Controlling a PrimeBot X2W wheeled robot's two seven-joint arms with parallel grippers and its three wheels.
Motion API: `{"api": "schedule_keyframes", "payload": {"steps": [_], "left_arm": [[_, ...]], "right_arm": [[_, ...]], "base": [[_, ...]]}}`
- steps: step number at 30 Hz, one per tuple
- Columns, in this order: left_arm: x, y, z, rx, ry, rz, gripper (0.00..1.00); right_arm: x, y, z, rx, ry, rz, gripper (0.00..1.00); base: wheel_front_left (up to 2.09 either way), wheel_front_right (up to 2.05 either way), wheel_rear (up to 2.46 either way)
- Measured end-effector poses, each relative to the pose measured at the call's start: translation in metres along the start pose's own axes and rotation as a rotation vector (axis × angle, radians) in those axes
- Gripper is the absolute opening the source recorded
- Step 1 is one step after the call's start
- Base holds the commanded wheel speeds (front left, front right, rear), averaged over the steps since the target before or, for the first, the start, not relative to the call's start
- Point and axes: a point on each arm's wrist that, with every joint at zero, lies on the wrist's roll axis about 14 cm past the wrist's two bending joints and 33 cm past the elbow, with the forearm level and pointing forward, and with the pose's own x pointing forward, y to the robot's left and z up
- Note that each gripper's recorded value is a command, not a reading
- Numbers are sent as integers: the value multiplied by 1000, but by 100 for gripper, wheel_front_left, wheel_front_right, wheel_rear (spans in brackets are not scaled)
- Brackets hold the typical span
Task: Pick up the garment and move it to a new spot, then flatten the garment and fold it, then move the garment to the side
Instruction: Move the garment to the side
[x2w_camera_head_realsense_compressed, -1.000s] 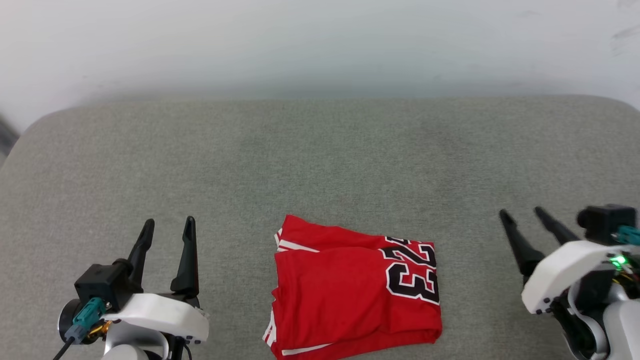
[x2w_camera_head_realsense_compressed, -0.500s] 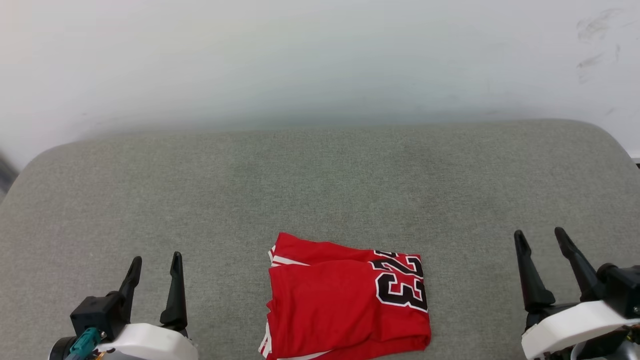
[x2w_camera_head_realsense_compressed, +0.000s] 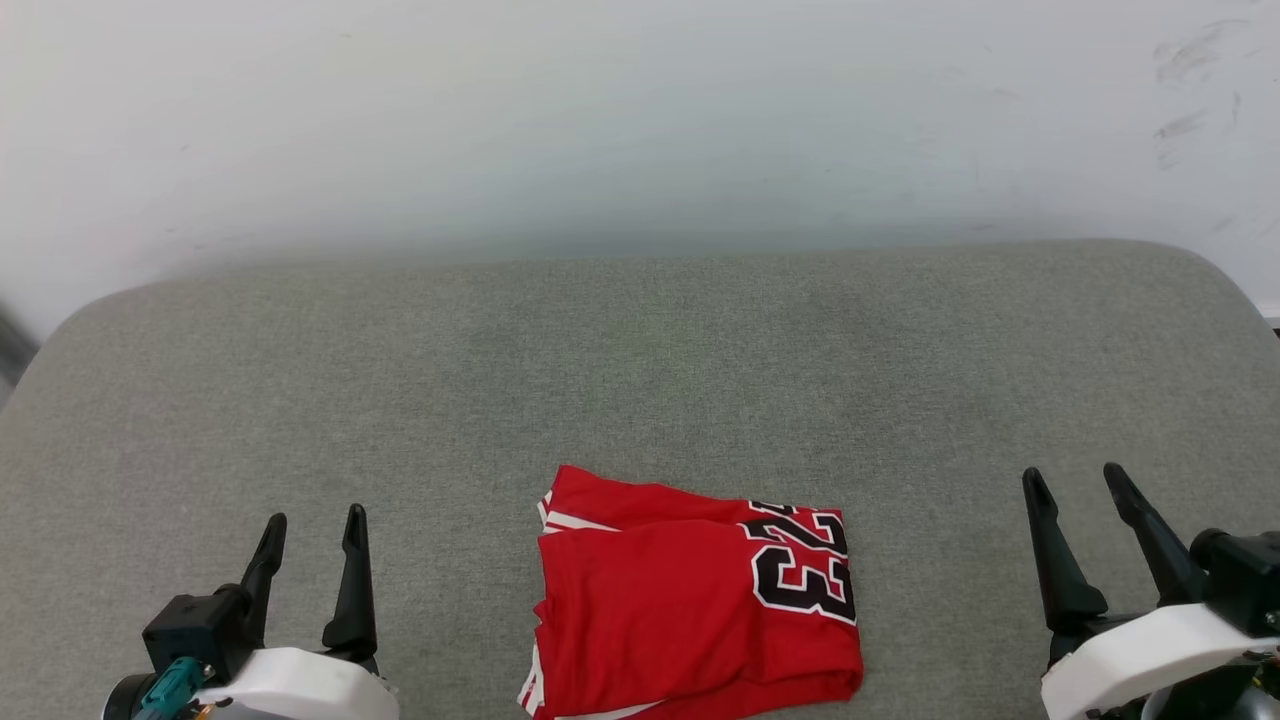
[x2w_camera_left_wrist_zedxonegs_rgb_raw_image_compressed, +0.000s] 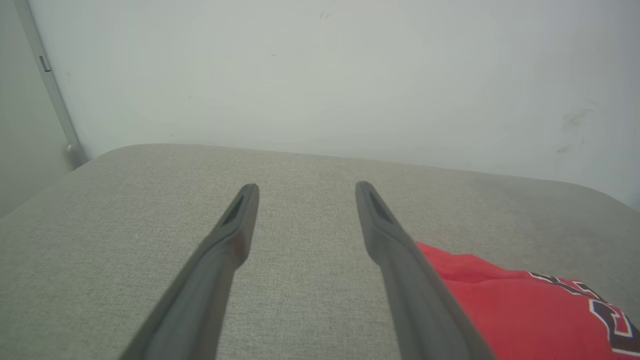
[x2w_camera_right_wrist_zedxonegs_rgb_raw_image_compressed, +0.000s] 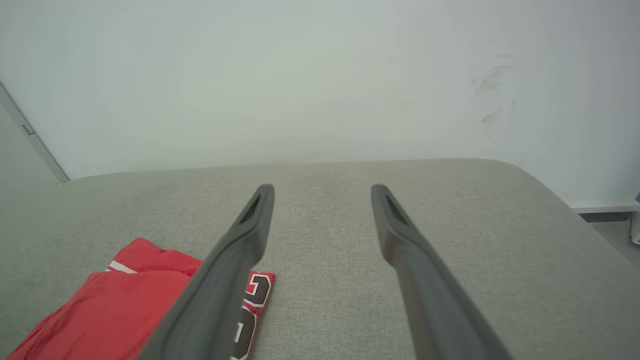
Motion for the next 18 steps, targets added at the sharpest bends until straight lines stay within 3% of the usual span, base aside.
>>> {"api": "schedule_keyframes", "payload": {"steps": [7, 12, 18], "left_arm": [[-2, 6, 3, -11, -14, 26, 100], [-4, 11, 9, -20, -41, 50, 100], [-4, 21, 6, -36, -42, 90, 100]], "right_arm": [[-1, -18, -37, 100, 177, -34, 100], [-8, -43, -88, 230, 433, -67, 100], [-8, -24, -141, 392, 724, 1, 100]], "base": [[0, 0, 0], [0, 0, 0], [0, 0, 0]]}}
